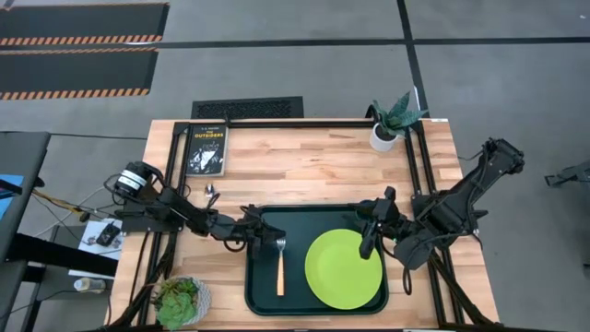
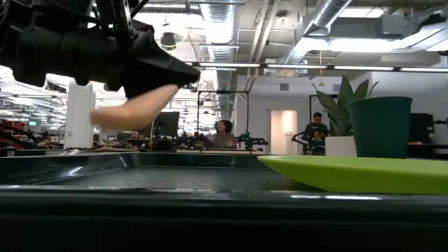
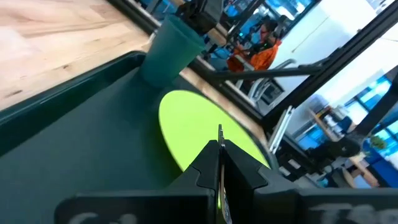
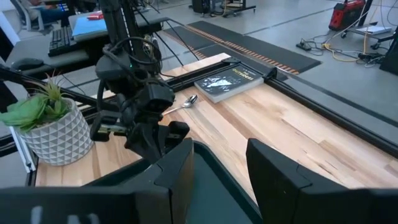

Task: Pick and place plate/cup/fork/spoon on tray
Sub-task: Put the light orange fork on the black serving tray to the left of the light green plate

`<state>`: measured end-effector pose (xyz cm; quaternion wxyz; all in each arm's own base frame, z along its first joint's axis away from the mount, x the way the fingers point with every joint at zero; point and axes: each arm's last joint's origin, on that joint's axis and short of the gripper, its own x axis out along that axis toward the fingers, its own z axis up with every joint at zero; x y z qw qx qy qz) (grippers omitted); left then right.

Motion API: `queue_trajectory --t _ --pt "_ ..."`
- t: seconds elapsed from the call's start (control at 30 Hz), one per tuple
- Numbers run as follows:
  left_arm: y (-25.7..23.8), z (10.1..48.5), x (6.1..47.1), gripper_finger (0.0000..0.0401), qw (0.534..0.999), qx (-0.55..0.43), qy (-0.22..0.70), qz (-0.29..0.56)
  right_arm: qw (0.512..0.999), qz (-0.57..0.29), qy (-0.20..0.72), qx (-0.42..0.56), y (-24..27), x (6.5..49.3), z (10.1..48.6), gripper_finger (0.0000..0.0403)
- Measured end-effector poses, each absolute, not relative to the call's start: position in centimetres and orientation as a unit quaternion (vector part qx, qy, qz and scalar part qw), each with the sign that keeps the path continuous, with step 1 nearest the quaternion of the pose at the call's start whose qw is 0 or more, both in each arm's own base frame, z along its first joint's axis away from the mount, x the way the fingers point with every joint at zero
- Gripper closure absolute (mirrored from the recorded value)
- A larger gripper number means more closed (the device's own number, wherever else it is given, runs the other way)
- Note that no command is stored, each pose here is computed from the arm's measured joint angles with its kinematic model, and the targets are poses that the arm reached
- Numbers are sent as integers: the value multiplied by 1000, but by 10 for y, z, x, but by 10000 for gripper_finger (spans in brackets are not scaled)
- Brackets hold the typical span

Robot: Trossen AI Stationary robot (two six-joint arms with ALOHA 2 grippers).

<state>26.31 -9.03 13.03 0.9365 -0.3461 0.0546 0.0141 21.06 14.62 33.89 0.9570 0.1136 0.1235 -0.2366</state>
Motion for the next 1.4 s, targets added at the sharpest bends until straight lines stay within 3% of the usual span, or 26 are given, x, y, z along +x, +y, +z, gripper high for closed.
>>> queue_trajectory --t 1.07,1.4 --pt "-94 109 256 400 925 -344 146 70 956 -241 125 111 144 212 339 246" --pt "-94 108 256 360 923 -345 151 73 956 -241 125 111 144 212 339 248"
